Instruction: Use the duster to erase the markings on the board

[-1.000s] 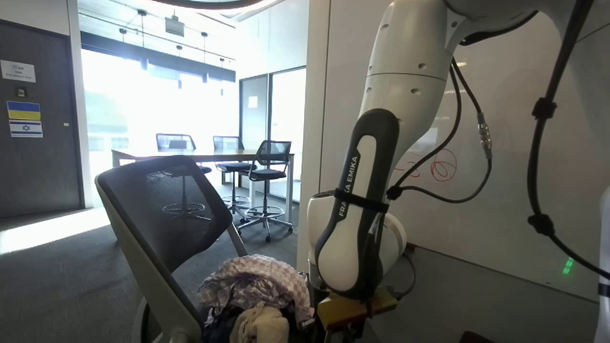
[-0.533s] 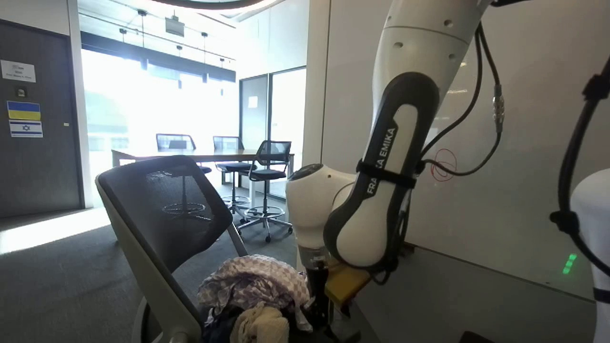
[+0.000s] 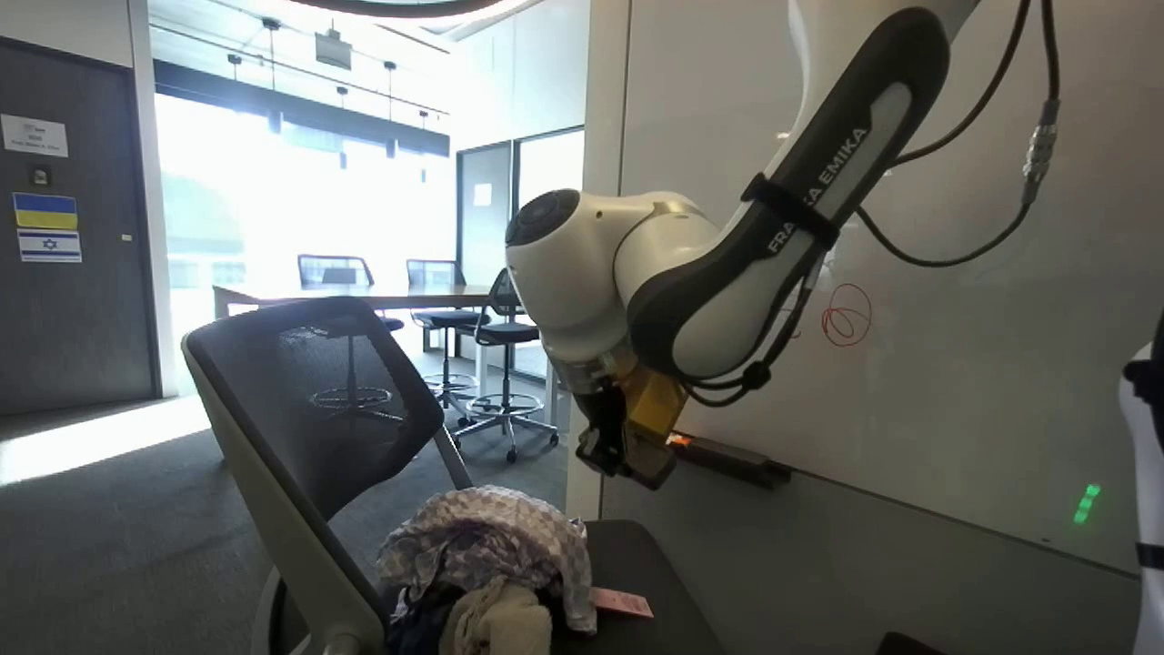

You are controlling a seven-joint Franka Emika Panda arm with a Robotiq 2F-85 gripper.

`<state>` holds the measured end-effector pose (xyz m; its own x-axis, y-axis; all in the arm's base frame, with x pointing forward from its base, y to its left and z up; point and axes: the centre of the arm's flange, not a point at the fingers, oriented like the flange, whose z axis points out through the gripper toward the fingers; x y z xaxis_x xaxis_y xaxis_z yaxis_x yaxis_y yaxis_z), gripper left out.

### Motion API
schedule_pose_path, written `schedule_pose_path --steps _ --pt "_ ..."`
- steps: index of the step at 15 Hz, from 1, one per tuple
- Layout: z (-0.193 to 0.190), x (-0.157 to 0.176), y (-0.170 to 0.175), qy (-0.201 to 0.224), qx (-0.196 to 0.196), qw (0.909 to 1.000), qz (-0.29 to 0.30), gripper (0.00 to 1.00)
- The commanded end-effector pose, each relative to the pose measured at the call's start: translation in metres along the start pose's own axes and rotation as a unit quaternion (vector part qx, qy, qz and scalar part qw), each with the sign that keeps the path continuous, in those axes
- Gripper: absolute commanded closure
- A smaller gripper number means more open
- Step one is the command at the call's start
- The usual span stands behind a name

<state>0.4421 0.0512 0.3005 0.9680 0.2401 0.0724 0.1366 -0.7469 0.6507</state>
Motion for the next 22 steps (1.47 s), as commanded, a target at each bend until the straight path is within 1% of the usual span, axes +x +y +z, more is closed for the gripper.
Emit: schedule_pose_path --steps 1,4,7,9,12,13,14,15,19,22 --pt "-0.025 0.010 0.044 0.050 -0.084 0.9949 -0.025 0.68" --pt "-0.036 0.015 0.080 0.088 -0.157 0.9831 -0.034 0.68" --pt "-0.033 0.015 0.122 0.124 -0.228 0.9655 -0.026 0.68" --pt "-0.028 0.011 0.146 0.138 -0.262 0.9548 -0.019 0.68" --pt "-0.023 -0.002 0.173 0.129 -0.306 0.9433 0.010 0.68" --pt "-0.020 -0.007 0.179 0.118 -0.310 0.9430 0.022 0.68" --pt "-0.017 -0.010 0.185 0.116 -0.322 0.9390 0.033 0.68" --pt "-0.012 -0.013 0.192 0.109 -0.325 0.9387 0.041 0.68" --pt "0.006 -0.022 0.215 0.092 -0.342 0.9327 0.069 0.68" --pt "0.016 -0.026 0.233 0.106 -0.367 0.9206 0.079 0.68"
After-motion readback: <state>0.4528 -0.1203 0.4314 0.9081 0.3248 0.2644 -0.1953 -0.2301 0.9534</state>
